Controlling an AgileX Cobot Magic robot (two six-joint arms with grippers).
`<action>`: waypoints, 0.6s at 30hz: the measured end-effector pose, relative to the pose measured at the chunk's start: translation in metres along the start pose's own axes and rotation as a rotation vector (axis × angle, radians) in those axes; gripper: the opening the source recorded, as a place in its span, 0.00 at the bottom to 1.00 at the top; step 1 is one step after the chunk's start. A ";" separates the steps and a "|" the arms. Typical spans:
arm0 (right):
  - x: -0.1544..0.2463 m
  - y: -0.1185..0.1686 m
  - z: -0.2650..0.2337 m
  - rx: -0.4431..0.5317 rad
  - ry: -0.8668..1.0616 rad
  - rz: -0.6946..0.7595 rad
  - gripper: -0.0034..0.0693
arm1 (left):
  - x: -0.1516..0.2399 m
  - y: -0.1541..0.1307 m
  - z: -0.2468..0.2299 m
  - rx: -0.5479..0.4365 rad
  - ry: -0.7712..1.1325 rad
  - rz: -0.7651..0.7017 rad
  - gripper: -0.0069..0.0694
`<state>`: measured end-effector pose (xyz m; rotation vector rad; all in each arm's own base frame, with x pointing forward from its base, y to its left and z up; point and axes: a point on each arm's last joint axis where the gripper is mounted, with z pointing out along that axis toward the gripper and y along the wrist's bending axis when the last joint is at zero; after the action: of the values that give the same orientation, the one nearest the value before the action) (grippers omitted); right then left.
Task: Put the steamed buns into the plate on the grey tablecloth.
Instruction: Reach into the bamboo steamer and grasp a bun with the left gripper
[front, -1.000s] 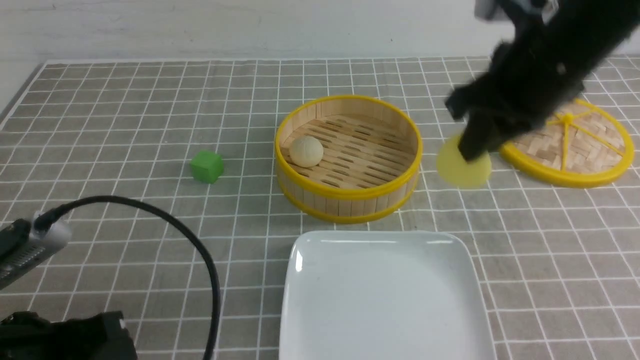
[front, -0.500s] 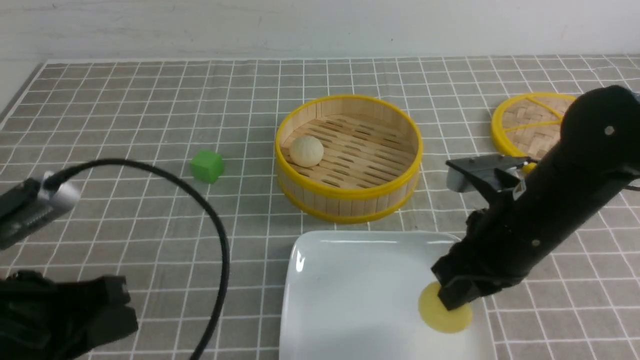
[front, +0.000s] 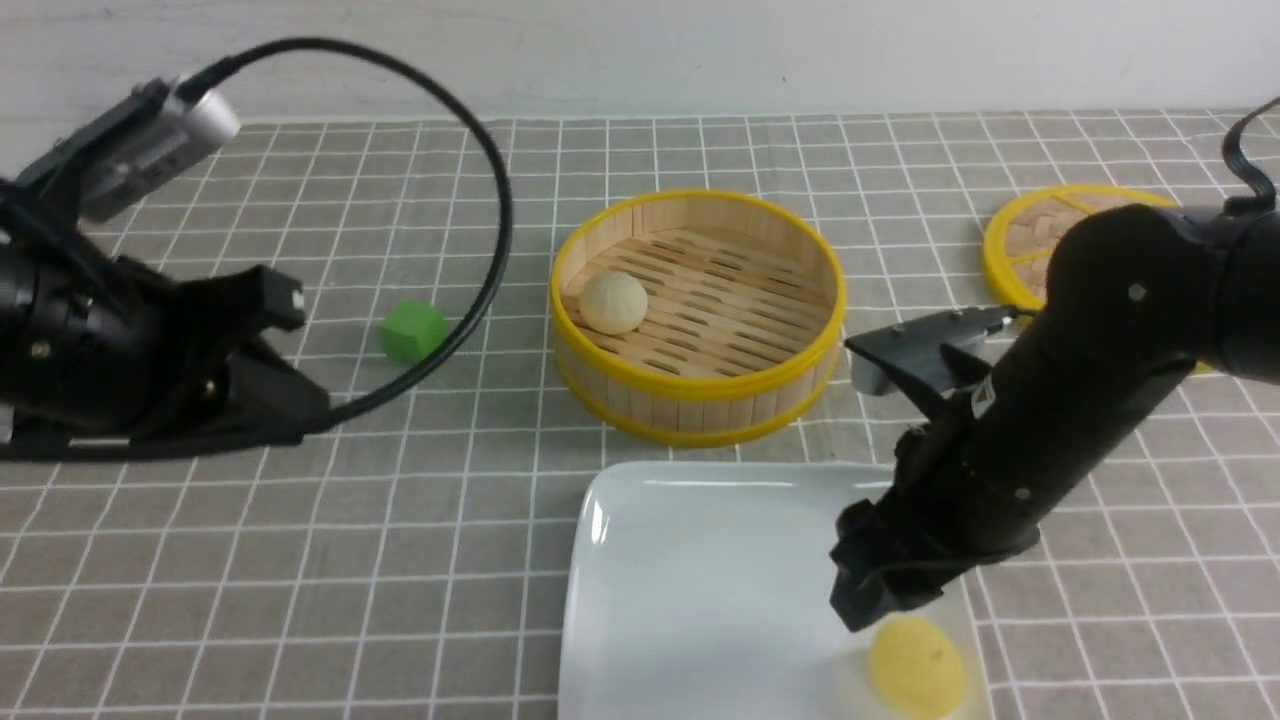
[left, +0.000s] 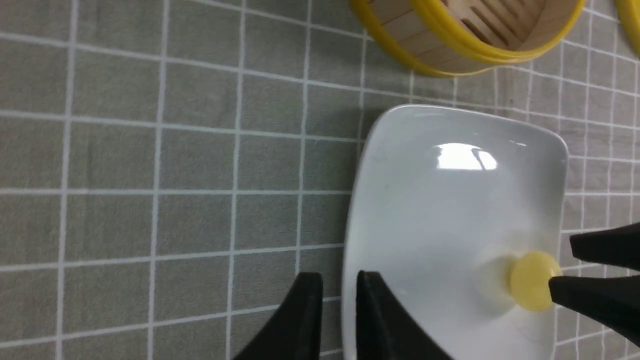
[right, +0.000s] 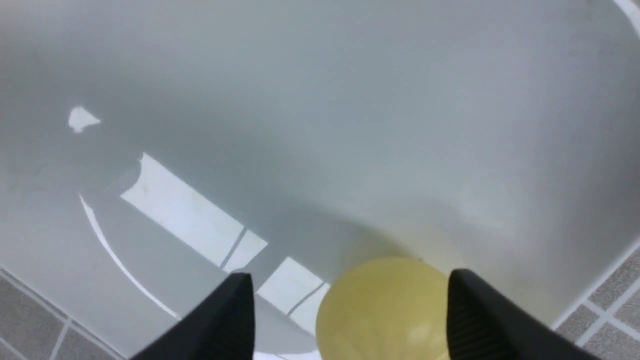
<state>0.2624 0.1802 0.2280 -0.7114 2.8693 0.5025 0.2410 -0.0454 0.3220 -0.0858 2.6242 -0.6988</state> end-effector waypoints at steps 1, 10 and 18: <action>-0.003 0.002 -0.006 0.003 -0.005 -0.014 0.72 | -0.004 -0.006 0.002 0.010 0.013 0.017 0.31; 0.028 0.016 -0.095 0.102 -0.038 -0.112 0.10 | -0.042 -0.074 0.048 0.109 0.087 0.176 0.51; 0.092 0.017 -0.124 0.128 -0.112 -0.080 0.03 | -0.095 -0.115 0.107 0.082 0.067 0.302 0.56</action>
<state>0.1660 0.1111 0.3291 -0.7479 2.7278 0.3337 0.3665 -0.1795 0.3308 0.3558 2.5875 -0.7103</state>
